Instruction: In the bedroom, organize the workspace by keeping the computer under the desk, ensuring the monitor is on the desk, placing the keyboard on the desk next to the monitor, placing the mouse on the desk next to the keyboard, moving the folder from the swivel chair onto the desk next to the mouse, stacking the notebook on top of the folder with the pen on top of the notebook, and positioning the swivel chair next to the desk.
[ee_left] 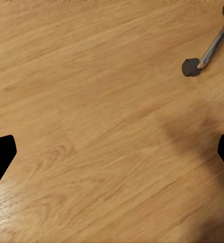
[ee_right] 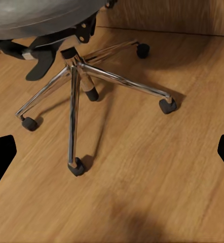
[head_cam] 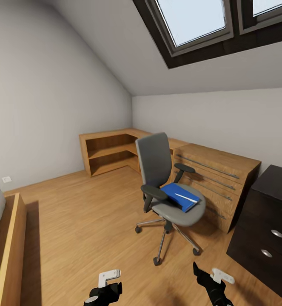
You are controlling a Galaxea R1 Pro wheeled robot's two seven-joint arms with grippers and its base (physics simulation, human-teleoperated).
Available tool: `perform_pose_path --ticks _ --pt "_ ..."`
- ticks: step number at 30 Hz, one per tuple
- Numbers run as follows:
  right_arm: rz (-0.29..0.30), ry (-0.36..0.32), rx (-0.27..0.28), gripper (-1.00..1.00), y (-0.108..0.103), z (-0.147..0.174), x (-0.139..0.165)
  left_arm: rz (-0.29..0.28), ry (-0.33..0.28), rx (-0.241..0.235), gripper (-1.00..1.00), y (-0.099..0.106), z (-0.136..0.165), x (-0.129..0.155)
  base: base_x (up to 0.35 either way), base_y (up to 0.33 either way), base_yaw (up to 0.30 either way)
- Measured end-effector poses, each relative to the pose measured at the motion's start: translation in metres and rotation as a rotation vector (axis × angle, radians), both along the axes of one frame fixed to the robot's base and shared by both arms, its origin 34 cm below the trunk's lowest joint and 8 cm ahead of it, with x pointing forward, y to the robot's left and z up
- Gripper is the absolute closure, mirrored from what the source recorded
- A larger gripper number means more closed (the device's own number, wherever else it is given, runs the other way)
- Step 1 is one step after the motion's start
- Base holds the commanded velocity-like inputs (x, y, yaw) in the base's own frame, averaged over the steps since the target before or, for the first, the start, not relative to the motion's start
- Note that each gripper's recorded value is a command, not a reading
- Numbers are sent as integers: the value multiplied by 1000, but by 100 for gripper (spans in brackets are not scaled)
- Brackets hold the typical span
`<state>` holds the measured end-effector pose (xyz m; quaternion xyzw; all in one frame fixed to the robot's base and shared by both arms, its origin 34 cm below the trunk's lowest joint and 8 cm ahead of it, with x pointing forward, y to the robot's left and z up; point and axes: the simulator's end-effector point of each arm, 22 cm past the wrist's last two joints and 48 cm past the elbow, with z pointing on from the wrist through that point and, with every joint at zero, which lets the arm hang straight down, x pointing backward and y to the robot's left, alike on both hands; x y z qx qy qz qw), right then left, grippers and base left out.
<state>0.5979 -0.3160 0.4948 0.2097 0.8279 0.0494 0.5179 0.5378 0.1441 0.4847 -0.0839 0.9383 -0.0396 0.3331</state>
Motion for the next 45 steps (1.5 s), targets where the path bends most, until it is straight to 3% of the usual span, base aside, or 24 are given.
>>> perform_pose_path --ticks 7,18,38,45 --pt "2 0 -1 -100 1 14 2 0 4 0 -100 -1 13 1 0 0 -22" --pt "6 1 6 -100 7 21 3 2 40 12 -100 3 8 -9 0 0 -113" --pt "9 2 10 -100 10 60 8 3 42 13 -100 3 46 -4 0 0 -3" --pt "9 2 9 -100 10 73 10 2 42 14 -100 3 59 -3 0 0 -161"
